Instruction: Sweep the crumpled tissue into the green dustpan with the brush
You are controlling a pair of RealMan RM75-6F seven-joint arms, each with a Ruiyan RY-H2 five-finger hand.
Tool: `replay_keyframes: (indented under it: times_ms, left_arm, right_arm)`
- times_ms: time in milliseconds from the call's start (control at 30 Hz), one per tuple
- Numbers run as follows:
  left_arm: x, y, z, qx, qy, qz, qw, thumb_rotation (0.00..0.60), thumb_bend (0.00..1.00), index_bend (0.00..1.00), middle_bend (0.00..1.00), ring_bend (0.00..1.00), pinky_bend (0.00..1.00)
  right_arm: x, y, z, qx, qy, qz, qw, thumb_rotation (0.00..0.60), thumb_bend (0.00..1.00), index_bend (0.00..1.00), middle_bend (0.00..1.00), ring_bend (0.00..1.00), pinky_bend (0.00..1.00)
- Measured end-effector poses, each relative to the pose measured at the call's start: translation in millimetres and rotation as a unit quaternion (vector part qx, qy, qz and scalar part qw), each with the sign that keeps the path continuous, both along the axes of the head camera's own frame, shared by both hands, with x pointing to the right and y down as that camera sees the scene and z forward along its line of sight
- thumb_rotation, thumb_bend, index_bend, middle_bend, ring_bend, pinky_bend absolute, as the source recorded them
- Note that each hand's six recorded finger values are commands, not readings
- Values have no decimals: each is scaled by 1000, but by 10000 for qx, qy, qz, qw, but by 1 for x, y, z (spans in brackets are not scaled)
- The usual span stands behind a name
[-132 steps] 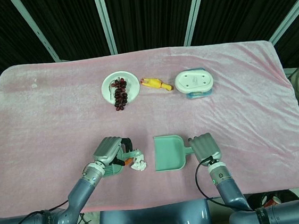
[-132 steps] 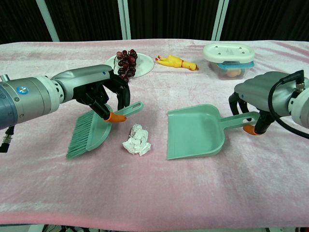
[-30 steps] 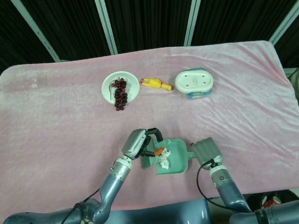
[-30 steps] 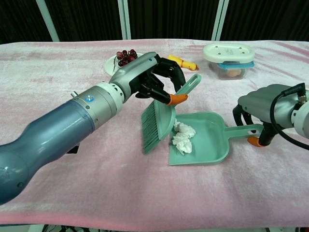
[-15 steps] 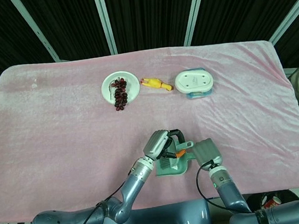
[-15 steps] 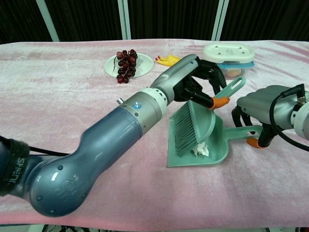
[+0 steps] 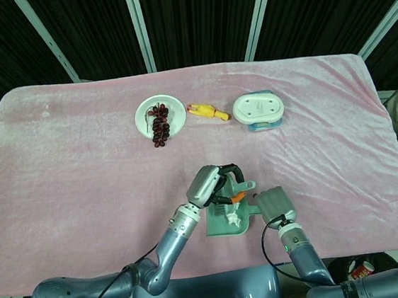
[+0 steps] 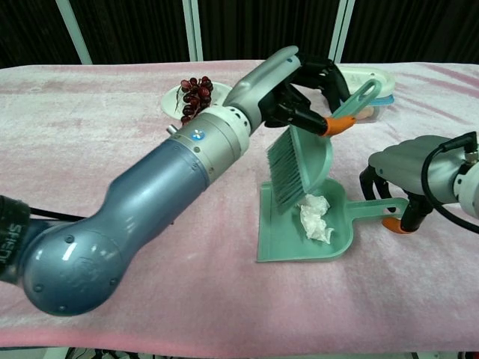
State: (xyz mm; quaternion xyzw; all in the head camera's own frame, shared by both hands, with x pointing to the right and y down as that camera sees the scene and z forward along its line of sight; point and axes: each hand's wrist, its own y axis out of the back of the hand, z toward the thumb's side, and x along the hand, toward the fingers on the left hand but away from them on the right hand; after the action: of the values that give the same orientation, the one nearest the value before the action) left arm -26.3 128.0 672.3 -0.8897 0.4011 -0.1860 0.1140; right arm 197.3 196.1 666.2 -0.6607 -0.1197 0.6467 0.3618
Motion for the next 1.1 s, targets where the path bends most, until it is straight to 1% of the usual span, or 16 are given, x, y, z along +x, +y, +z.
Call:
replay_keyframes:
  times_ms: [133, 233, 267, 367, 533, 633, 767, 833, 933, 1033, 1100]
  left_arm:
    - [-25, -8, -1, 154, -218, 26, 9996, 600, 361, 659, 672, 907, 1000]
    - [-45, -14, -2, 314, -473, 113, 9983, 600, 361, 660, 672, 907, 1000]
    - [-53, -16, -2, 407, -620, 188, 9971, 600, 361, 660, 672, 907, 1000]
    - [-75, -20, -2, 641, -1053, 428, 9915, 600, 361, 661, 672, 907, 1000]
    - [-113, -23, -2, 850, -1717, 747, 9786, 600, 361, 662, 672, 907, 1000]
    - [-133, -21, 0, 829, -2088, 911, 9702, 600, 361, 662, 672, 907, 1000]
    - [-158, -14, 10, 679, -2549, 1147, 9577, 600, 361, 661, 672, 907, 1000]
    - [-164, -13, 13, 601, -2665, 1173, 9548, 600, 361, 661, 672, 907, 1000]
    - [-173, -11, 19, 506, -2905, 1260, 9472, 600, 361, 658, 672, 907, 1000]
    - [-183, -8, 25, 443, -3225, 1424, 9347, 600, 360, 647, 664, 907, 1000]
    - [-192, -6, 30, 415, -3473, 1548, 9240, 600, 354, 628, 648, 907, 1000]
  right_arm:
    - [-1, 1, -1, -9, -27, 32, 10000, 600, 473, 691, 688, 711, 810]
    - [-2, 0, -2, -11, -65, 114, 9999, 600, 473, 691, 688, 711, 810]
    - [-3, 0, -3, -13, -84, 145, 9999, 600, 473, 691, 688, 711, 809]
    - [-5, 1, -3, -24, -125, 194, 9997, 600, 473, 690, 688, 711, 810]
    - [-7, 5, -1, -71, -130, 230, 9996, 600, 473, 690, 687, 711, 809]
    - [-9, 9, 1, -103, -132, 232, 9996, 600, 473, 690, 685, 711, 809]
    - [-11, 12, 3, -121, -126, 220, 9996, 600, 473, 690, 684, 711, 810]
    - [-12, 13, 3, -123, -116, 215, 9996, 600, 473, 690, 684, 711, 810]
    - [-13, 14, 4, -126, -109, 212, 9996, 600, 473, 691, 684, 711, 810]
    - [-13, 14, 4, -122, -104, 201, 9997, 600, 473, 691, 683, 711, 810]
    - [-13, 15, 4, -124, -97, 198, 9997, 600, 473, 691, 683, 711, 810]
